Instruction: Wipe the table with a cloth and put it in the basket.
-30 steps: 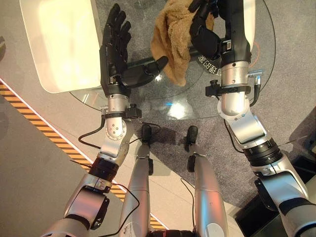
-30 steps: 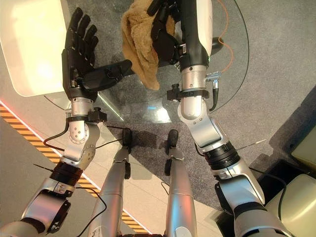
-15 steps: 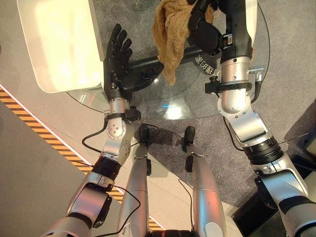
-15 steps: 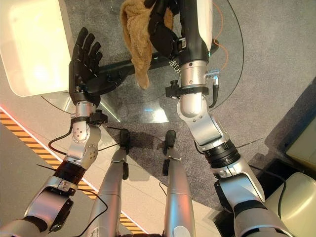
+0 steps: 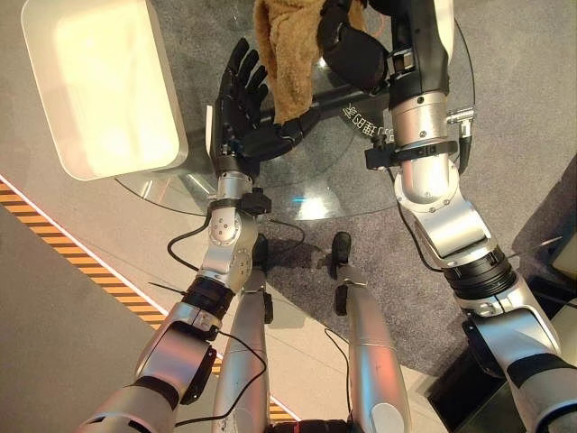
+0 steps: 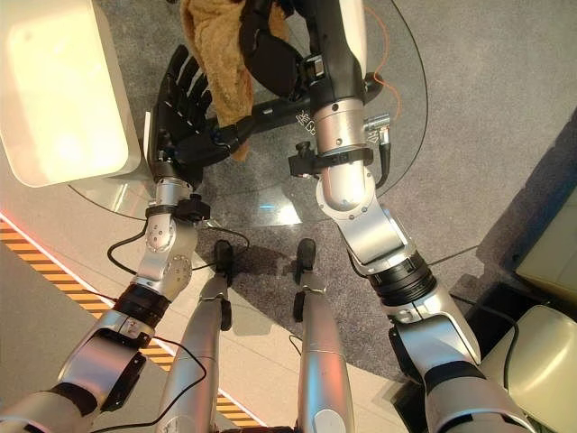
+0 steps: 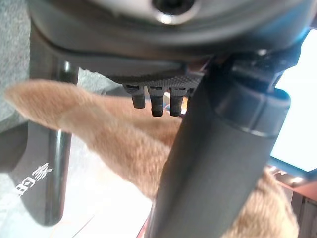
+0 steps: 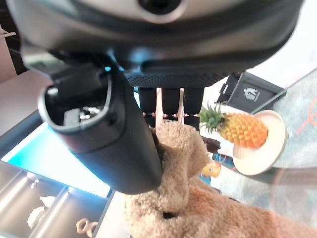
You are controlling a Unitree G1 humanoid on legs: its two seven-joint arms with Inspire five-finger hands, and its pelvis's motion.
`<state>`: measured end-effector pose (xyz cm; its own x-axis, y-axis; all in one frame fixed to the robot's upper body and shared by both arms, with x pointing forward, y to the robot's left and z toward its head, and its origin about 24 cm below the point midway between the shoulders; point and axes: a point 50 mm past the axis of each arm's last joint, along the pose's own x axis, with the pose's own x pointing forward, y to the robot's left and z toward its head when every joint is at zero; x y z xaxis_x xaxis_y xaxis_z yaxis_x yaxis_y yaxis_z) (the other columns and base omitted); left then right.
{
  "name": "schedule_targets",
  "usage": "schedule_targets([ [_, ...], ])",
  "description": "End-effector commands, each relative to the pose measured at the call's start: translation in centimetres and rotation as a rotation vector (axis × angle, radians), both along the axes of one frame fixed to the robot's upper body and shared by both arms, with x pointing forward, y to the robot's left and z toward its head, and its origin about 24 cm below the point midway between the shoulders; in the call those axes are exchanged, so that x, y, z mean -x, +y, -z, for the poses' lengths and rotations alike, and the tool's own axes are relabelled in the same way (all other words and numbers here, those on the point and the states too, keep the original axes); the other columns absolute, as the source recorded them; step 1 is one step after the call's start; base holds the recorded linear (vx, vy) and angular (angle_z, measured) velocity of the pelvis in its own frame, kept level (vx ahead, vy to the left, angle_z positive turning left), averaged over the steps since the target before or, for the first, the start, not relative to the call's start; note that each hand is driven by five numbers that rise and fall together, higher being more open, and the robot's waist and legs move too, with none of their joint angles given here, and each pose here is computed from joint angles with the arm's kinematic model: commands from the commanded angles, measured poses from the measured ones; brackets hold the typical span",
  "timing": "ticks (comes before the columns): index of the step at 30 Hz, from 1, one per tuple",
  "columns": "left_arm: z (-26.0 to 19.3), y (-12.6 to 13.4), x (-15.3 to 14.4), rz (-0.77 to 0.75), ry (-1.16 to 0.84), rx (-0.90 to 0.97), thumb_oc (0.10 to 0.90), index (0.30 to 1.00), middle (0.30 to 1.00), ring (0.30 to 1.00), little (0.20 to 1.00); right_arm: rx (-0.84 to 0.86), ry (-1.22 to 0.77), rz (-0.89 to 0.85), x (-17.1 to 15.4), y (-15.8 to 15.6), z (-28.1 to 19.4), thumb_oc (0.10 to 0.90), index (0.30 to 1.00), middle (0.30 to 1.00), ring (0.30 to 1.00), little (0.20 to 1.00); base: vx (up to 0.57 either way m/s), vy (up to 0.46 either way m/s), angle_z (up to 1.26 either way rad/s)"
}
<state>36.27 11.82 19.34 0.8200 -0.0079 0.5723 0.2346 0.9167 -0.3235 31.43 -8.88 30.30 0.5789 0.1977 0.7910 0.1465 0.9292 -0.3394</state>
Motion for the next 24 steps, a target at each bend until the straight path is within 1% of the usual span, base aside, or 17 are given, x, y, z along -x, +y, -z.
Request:
schedule_targets([
  [1, -5.9, -1.7, 1.1, 0.089, -0.280, 0.040, 0.800, 0.900, 0.900, 0.900, 0.900, -0.109, -0.451, -0.336, 8.1, 2.9, -7.8, 0.100, 0.300, 0.300, 0.300, 0.200, 0.00, 0.000, 0.00],
  [12, -6.1, -2.9, 1.1, 0.146, -0.275, 0.084, 0.800, 0.900, 0.900, 0.900, 0.900, -0.114, -0.354, -0.474, 7.9, 3.9, -7.0, 0.100, 0.300, 0.300, 0.300, 0.200, 0.00, 0.000, 0.00],
  [19, -5.6, -3.1, 1.0, 0.218, -0.266, 0.160, 0.800, 0.900, 0.900, 0.900, 0.900, -0.113, -0.345, -0.498, 7.9, 4.2, -6.5, 0.100, 0.300, 0.300, 0.300, 0.200, 0.00, 0.000, 0.00],
  [20, -5.6, -3.2, 1.0, 0.232, -0.264, 0.175, 0.720, 0.832, 0.832, 0.832, 0.820, -0.112, -0.345, -0.499, 7.9, 4.3, -6.5, 0.100, 0.300, 0.300, 0.300, 0.200, 0.00, 0.000, 0.00],
  [21, -5.6, -3.2, 1.0, 0.255, -0.262, 0.191, 0.690, 0.806, 0.806, 0.806, 0.790, -0.111, -0.344, -0.501, 7.9, 4.3, -6.4, 0.100, 0.300, 0.300, 0.300, 0.200, 0.00, 0.000, 0.00],
  [22, -5.5, -3.3, 0.9, 0.281, -0.259, 0.213, 0.572, 0.705, 0.705, 0.705, 0.672, -0.110, -0.344, -0.502, 7.9, 4.3, -6.4, 0.100, 0.300, 0.300, 0.300, 0.200, 0.00, 0.000, 0.00],
  [23, -5.5, -3.4, 0.8, 0.324, -0.253, 0.251, 0.501, 0.644, 0.644, 0.644, 0.601, -0.108, -0.343, -0.504, 7.9, 4.6, -6.3, 0.100, 0.300, 0.300, 0.300, 0.200, 0.00, 0.000, 0.00],
  [24, -5.5, -3.5, 0.8, 0.332, -0.252, 0.256, 0.515, 0.655, 0.655, 0.655, 0.615, -0.108, -0.344, -0.503, 7.9, 4.7, -6.3, 0.100, 0.300, 0.300, 0.300, 0.200, 0.00, 0.000, 0.00],
])
